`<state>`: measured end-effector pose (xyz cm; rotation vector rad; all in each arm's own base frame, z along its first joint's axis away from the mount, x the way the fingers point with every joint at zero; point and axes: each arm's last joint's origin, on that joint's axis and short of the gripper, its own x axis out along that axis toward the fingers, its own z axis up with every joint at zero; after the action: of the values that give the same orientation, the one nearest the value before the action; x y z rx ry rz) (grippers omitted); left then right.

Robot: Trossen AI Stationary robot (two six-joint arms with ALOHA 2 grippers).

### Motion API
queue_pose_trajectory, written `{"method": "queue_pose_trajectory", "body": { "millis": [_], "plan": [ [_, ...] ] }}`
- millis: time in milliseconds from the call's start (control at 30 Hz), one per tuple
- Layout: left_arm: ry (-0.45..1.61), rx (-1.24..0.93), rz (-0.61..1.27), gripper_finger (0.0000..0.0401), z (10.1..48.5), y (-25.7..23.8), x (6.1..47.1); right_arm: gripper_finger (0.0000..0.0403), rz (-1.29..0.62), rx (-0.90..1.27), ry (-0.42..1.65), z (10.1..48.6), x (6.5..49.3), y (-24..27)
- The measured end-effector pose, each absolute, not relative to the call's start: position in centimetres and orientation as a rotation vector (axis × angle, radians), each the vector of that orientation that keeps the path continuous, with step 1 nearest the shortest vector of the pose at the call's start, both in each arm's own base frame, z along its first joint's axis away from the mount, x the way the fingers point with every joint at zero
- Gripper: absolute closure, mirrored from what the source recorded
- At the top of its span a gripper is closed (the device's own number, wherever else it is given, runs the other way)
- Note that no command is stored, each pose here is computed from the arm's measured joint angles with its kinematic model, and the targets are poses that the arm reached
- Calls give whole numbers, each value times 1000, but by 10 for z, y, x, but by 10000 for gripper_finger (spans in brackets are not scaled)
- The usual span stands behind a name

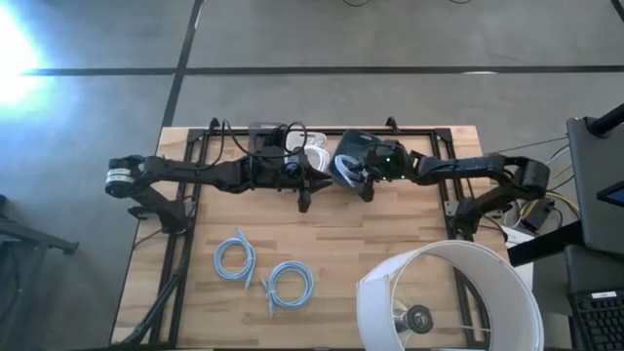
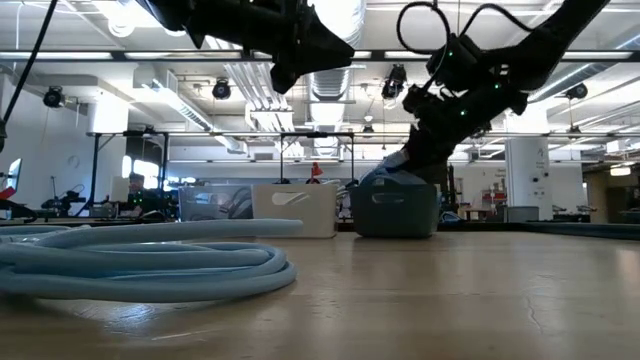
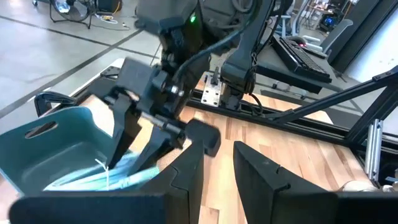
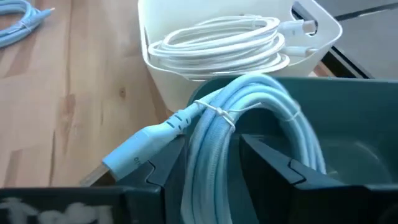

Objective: Pick & Place USB Port
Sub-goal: Put the top blue HDMI cable into the blue bin

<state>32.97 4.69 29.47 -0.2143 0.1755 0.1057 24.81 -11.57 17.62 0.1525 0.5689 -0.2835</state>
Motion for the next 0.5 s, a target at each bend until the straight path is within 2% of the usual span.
{"method": "queue_pose_trajectory", "body": {
  "millis": [300, 500],
  "plan": [
    [180, -241, 61, 311, 295, 31, 332, 252, -310, 132, 541, 192, 236, -111],
    [187, -244, -1, 311, 295, 11, 333, 253, -306, 144, 578, 182, 236, -110]
  ]
}}
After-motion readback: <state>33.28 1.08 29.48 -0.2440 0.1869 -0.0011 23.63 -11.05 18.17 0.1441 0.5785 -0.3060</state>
